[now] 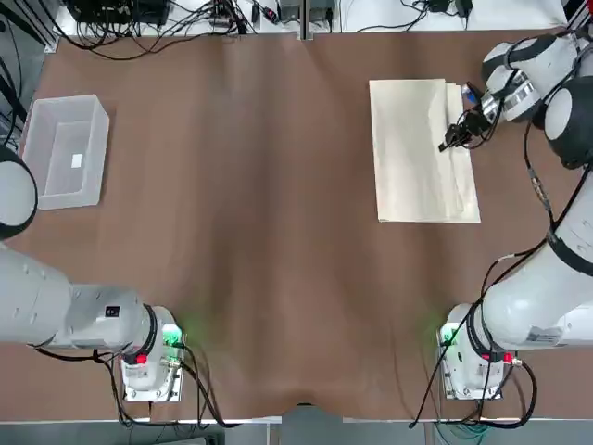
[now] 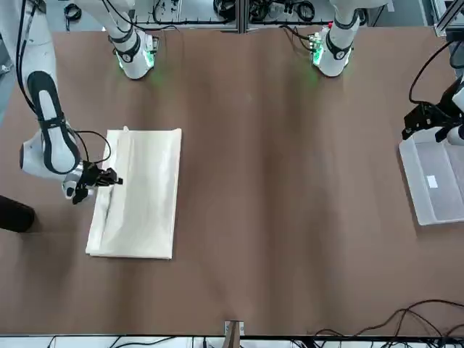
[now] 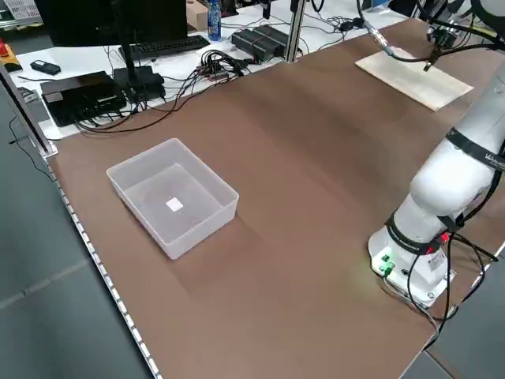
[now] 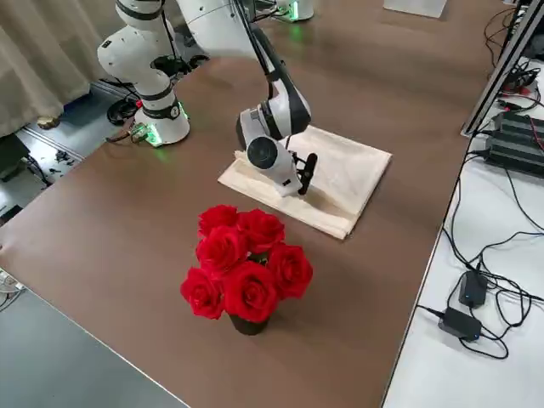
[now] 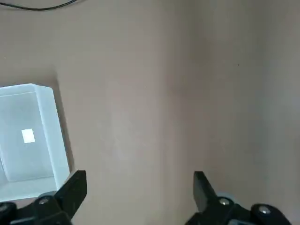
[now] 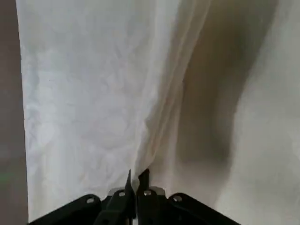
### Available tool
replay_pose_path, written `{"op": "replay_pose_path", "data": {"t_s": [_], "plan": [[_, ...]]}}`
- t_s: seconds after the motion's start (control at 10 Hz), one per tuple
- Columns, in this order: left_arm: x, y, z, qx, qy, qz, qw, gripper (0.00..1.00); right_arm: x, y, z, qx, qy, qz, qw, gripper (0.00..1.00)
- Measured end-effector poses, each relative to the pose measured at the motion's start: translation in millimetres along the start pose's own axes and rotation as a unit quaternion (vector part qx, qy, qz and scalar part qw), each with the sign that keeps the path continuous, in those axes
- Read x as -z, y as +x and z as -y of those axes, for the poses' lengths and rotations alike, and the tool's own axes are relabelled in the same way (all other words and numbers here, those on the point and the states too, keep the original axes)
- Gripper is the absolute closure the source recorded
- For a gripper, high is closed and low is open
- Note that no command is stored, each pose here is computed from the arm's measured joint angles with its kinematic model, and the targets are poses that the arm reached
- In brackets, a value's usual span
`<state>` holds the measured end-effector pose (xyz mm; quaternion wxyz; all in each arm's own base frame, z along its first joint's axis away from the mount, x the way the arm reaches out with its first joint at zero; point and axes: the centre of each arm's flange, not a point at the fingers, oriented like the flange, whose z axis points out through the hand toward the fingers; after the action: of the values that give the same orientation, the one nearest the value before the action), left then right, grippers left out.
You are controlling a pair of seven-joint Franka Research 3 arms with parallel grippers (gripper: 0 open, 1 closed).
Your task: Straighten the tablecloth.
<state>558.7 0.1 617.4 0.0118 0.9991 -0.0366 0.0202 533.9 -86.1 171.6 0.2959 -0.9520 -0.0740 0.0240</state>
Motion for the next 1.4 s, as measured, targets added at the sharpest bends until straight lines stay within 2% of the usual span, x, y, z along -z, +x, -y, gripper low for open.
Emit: {"op": "replay_pose_path", "data": {"t_s": [0.2, 0.4, 0.6, 0.9, 1.2, 1.4], "plan": [[-1.6, 0.7, 0.0, 0.0, 0.0, 0.001, 1.0, 0.0, -4.4, 5.9, 18.7, 0.015, 0.023, 0.017, 0.999, 0.98], [-4.1, 1.8, 0.2, 0.0, 0.0, 0.004, 1.0, 0.0, -10.5, 16.5, 43.9, 0.038, 0.03, 0.027, 0.998, 0.98], [-4.8, 2.1, 0.3, 0.0, 0.0, 0.004, 1.0, 0.0, -23.7, 30.8, 89.4, 0.05, 0.048, 0.036, 0.997, 0.98], [-4.9, 2.1, 0.4, 0.0, 0.0, 0.004, 1.0, 0.0, -44.4, 55.8, 186.1, 0.053, 0.071, 0.038, 0.995, 0.98], [-5.1, 2.2, 0.2, 0.0, 0.0, 0.004, 1.0, 0.0, -70.8, 75.3, 315.7, 0.048, 0.061, 0.049, 0.996, 0.98], [-5.6, 2.2, 0.3, 0.0, 0.0, 0.005, 1.0, 0.0, -91.2, 77.8, 410.1, 0.055, 0.042, 0.019, 0.997, 0.98]]}}
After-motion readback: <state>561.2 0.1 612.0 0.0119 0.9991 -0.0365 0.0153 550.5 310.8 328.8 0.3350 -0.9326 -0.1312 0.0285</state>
